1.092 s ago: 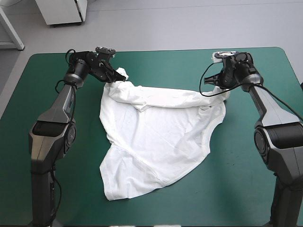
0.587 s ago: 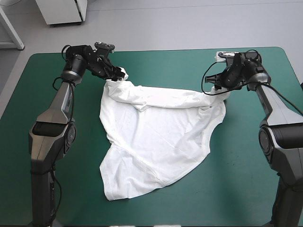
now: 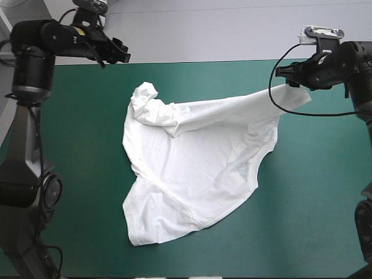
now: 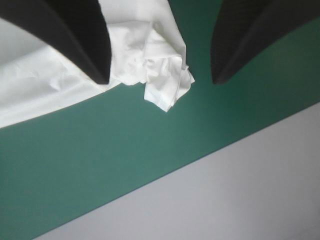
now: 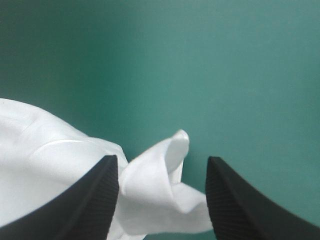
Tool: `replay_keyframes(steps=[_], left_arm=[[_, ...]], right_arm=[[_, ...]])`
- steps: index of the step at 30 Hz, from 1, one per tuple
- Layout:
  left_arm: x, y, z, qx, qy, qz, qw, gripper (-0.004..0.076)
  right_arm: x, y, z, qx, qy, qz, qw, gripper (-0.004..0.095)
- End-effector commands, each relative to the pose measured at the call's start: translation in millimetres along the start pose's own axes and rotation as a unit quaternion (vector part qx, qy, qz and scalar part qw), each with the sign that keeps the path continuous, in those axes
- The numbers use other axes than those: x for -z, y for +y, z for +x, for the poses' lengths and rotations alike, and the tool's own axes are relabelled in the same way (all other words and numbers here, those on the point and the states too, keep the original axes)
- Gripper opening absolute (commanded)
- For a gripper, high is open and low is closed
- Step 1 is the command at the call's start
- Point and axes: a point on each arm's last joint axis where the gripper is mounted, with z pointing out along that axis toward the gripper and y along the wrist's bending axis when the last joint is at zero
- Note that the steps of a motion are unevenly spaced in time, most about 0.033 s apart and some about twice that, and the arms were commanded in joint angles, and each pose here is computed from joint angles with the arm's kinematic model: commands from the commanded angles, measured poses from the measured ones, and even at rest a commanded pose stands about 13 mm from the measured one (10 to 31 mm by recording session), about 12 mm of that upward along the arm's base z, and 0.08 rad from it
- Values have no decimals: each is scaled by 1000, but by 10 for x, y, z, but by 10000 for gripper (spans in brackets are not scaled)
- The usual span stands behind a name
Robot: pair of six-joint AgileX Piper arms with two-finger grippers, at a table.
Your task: Fold the cloth
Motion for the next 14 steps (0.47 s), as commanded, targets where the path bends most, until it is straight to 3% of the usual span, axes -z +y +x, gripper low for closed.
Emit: replay_keyframes(steps=[1,4,14], left_arm=[[674,-154,-65,-9,-40,-1,999,421],[936,-319,18,-19,-38,10,999,421],[1305,-1148,819,-94,56,97,989,421]], right_arm=[[417,9,-41,10,-54,2,998,508],[456,12,17,9,-28,2,1000,508],[827,61,69,11,-62,-9,998,505]])
